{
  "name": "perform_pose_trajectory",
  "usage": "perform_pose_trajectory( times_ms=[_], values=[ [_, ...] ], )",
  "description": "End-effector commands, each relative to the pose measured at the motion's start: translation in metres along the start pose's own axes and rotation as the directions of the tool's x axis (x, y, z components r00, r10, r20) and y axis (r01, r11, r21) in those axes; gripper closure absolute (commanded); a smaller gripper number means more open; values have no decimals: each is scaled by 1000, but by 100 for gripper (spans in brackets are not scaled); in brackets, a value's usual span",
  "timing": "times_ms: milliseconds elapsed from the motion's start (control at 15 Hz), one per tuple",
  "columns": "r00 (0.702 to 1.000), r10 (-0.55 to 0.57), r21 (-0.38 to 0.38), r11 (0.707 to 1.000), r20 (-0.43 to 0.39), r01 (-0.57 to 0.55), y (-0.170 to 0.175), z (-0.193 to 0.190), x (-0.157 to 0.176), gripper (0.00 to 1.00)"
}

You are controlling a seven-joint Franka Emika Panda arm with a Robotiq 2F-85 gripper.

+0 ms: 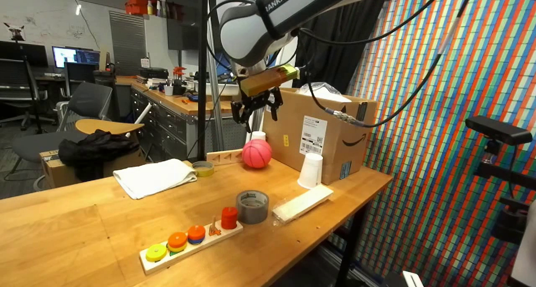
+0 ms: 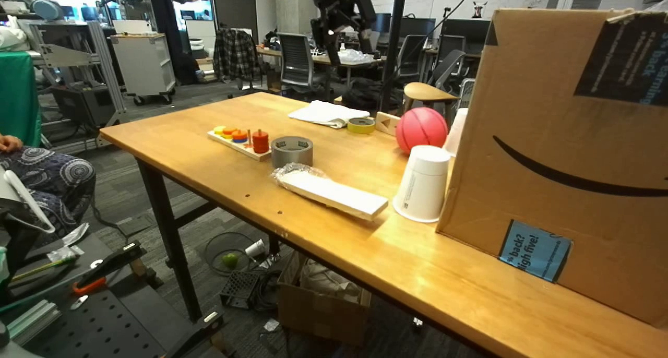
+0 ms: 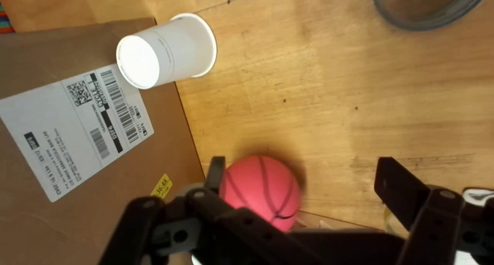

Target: Push the basketball to the right side of the table

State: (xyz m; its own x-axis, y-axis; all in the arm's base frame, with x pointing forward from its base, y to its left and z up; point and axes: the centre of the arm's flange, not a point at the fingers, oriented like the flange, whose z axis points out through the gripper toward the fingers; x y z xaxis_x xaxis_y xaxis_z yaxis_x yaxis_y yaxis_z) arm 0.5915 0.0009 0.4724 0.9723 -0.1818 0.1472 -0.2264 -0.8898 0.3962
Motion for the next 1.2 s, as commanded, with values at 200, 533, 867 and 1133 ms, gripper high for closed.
perform_pose_trajectory(
  times_ms=[200, 533, 867, 1133],
  values=[
    [988, -141, 45, 989, -71, 144, -51, -44, -122, 0],
    [969, -237, 64, 968, -76, 242, -90, -48, -159, 0],
    [967, -252, 80, 964, -38, 255, -110, -42, -159, 0],
    [969, -244, 79, 966, -30, 246, -107, -38, -156, 0]
  ],
)
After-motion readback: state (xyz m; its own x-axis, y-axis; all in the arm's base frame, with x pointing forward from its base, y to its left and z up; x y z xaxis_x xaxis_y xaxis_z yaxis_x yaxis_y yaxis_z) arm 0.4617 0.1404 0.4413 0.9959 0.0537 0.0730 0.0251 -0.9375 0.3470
